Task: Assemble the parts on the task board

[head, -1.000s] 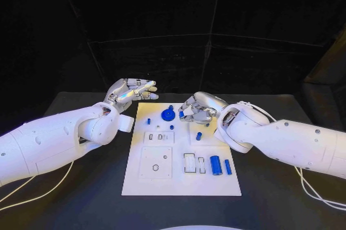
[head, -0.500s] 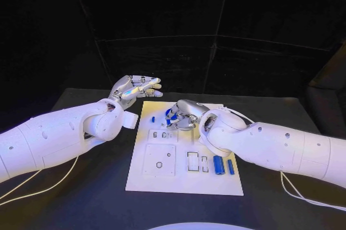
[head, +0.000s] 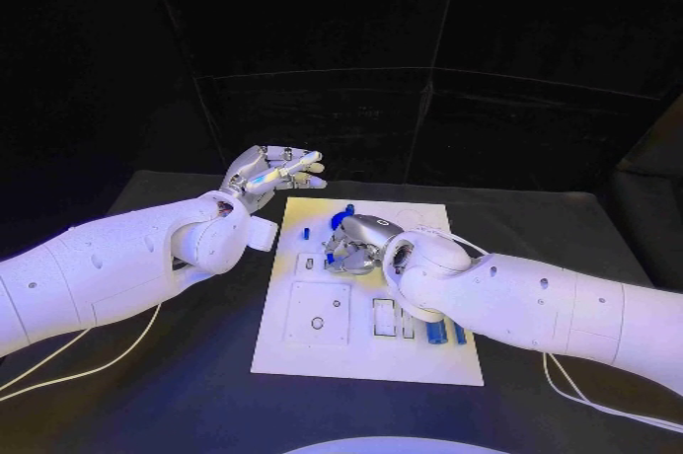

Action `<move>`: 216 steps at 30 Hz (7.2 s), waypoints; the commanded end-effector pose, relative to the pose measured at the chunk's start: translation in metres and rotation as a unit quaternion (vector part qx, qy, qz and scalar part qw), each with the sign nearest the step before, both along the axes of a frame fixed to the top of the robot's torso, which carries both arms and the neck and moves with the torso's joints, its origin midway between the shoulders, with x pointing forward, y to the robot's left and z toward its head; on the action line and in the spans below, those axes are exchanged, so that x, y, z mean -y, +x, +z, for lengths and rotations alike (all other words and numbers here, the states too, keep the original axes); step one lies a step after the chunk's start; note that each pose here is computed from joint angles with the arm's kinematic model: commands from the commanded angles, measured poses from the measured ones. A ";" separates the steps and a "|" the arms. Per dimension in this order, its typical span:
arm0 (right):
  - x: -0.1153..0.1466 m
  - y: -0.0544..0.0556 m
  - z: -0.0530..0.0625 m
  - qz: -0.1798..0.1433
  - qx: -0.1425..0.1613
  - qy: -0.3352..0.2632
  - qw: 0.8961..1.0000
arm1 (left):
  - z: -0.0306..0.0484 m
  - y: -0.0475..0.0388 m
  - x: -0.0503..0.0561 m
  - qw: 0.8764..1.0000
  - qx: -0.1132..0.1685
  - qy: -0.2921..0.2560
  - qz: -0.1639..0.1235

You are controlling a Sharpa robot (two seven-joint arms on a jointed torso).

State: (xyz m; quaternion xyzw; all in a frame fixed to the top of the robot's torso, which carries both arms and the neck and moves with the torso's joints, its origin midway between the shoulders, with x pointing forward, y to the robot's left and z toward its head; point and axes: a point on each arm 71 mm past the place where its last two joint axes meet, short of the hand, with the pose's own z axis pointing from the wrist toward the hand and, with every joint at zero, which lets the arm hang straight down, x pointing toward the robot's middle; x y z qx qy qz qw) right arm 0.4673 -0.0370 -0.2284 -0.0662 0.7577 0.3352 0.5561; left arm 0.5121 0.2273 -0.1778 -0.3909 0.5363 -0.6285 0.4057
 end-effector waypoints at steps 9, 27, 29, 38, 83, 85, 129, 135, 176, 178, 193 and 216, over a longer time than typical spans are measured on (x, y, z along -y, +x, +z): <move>0.002 0.002 -0.004 -0.006 -0.005 -0.027 1.000 | 0.0013 0.0006 0.001 1.000 0.002 -0.001 -0.004; 0.005 0.005 -0.008 -0.011 -0.015 -0.042 0.999 | 0.0009 0.0008 0.001 1.000 0.002 -0.001 -0.005; 0.005 0.006 -0.009 -0.012 -0.017 -0.045 0.999 | 0.0009 0.0008 0.001 1.000 0.001 0.000 -0.005; 0.006 0.007 -0.011 -0.013 -0.022 -0.052 0.998 | 0.0008 0.0008 0.001 1.000 0.001 0.000 -0.005; 0.004 0.008 -0.006 -0.031 0.005 -0.034 0.999 | -0.0004 0.0013 0.000 1.000 -0.006 0.002 -0.007; 0.004 0.006 -0.004 -0.032 0.019 -0.018 0.999 | -0.0004 0.0013 0.000 1.000 -0.006 0.002 -0.007; 0.179 0.023 0.073 -0.106 -0.030 0.225 0.968 | -0.0142 0.0146 0.034 0.755 -0.158 0.623 -0.131; 0.179 0.025 0.073 -0.112 -0.032 0.223 0.968 | -0.0169 0.0179 0.048 0.737 -0.156 0.644 -0.137; 0.173 0.031 0.070 -0.119 -0.036 0.218 0.968 | -0.0391 0.0233 0.089 0.701 -0.162 0.671 -0.179; 0.172 0.031 0.070 -0.119 -0.037 0.218 0.968 | -0.0395 0.0233 0.090 0.700 -0.163 0.671 -0.181; 0.171 0.031 0.069 -0.117 -0.039 0.214 0.969 | -0.0432 0.0230 0.093 0.690 -0.168 0.677 -0.194; 0.167 0.033 0.069 -0.114 -0.041 0.214 0.969 | -0.0470 0.0217 0.097 0.692 -0.167 0.673 -0.200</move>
